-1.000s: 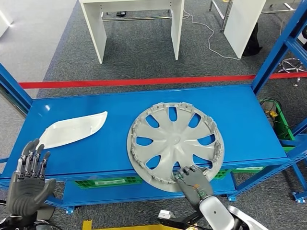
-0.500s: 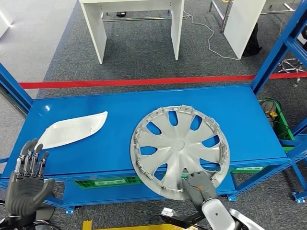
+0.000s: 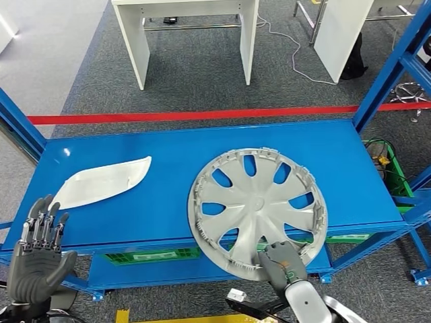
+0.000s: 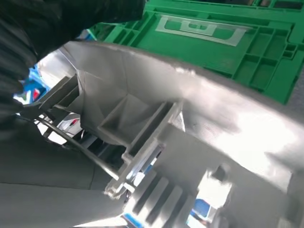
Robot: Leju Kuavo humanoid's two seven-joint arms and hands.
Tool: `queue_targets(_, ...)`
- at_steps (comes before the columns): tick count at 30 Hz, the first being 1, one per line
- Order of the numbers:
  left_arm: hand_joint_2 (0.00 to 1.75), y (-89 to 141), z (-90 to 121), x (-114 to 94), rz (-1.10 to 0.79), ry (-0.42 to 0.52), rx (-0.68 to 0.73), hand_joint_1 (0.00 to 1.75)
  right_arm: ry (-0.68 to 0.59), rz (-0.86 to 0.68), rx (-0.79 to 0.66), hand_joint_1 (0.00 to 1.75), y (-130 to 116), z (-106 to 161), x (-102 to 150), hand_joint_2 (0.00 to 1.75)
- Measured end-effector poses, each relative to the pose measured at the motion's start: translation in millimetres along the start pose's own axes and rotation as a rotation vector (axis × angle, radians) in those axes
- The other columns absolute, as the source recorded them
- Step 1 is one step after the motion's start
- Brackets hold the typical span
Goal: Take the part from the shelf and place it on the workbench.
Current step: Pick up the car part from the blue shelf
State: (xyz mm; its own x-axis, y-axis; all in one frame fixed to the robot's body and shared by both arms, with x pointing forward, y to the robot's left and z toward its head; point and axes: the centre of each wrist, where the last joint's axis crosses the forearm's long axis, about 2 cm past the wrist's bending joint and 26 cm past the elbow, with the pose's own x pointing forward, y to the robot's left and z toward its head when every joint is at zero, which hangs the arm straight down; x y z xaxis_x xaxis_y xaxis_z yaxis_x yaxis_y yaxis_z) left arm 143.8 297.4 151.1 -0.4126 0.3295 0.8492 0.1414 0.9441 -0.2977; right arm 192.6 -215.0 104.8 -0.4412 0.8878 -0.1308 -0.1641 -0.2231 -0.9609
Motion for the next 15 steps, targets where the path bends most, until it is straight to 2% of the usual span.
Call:
queue_targets(4,1.75,-0.4,1.6,1.1,0.000,-0.003,-0.004,0.00,0.033,-0.081,-0.111,1.75,-5.0,1.8,2.8,1.75)
queue_targets(10,1.75,-0.8,3.4,1.7,0.000,-0.009,-0.006,0.00,0.065,-0.172,-0.313,1.75,-26.0,7.9,2.0,1.75)
queue_targets(15,1.75,-1.1,3.8,2.1,-0.001,-0.014,-0.008,0.00,0.078,-0.204,-0.386,1.75,-36.8,13.1,0.2,1.75)
